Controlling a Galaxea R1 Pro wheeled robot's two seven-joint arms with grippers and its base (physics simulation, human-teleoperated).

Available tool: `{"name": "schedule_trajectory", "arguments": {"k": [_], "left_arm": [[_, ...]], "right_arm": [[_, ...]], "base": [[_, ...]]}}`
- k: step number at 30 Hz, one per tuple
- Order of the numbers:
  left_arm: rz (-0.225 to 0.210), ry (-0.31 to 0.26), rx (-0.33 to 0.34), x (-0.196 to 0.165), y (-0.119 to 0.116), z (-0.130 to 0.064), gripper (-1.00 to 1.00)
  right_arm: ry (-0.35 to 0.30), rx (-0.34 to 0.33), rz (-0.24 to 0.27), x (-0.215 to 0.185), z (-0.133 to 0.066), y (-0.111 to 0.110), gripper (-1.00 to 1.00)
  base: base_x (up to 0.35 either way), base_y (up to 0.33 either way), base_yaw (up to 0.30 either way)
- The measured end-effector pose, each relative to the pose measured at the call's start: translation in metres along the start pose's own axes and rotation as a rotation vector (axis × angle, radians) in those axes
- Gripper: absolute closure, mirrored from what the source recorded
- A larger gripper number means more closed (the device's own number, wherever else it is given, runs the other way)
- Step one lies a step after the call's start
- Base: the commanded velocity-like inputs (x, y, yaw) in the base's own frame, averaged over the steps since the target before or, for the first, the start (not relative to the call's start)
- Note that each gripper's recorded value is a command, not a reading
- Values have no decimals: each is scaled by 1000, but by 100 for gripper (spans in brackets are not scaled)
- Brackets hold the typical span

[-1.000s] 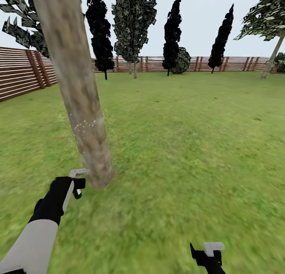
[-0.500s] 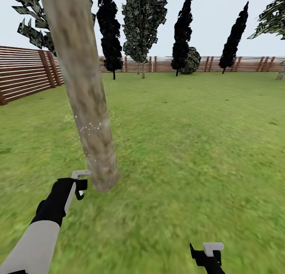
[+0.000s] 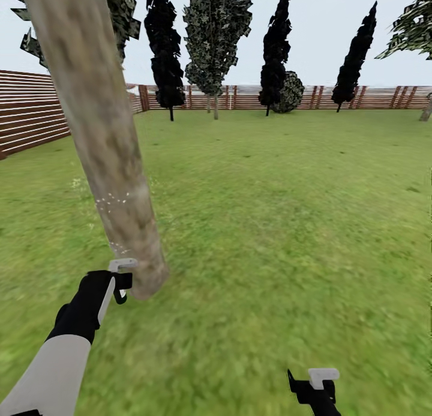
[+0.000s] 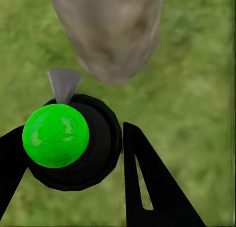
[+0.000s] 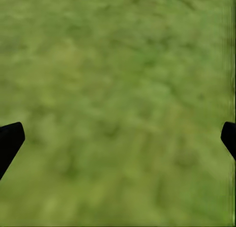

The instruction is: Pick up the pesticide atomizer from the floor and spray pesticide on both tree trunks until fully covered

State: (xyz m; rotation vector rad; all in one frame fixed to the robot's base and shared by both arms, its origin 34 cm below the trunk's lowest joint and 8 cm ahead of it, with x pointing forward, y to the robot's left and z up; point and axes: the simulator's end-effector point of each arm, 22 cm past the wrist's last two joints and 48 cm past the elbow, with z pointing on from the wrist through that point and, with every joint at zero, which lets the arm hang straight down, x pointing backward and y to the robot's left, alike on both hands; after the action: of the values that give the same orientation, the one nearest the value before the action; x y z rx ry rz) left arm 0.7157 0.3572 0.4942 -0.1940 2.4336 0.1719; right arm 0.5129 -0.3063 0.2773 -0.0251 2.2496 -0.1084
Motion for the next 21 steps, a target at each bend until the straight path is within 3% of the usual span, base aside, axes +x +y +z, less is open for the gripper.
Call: {"name": "schedule_trajectory", "arguments": {"k": [11, 21], "left_arm": [[0, 0, 1, 0, 0, 0, 100], [0, -1, 3, 0, -1, 0, 100]], "right_arm": [[1, -1, -1, 1, 0, 0, -100], [2, -1, -1, 1, 0, 0, -100]], "base": [[0, -274, 13], [6, -274, 220]]}}
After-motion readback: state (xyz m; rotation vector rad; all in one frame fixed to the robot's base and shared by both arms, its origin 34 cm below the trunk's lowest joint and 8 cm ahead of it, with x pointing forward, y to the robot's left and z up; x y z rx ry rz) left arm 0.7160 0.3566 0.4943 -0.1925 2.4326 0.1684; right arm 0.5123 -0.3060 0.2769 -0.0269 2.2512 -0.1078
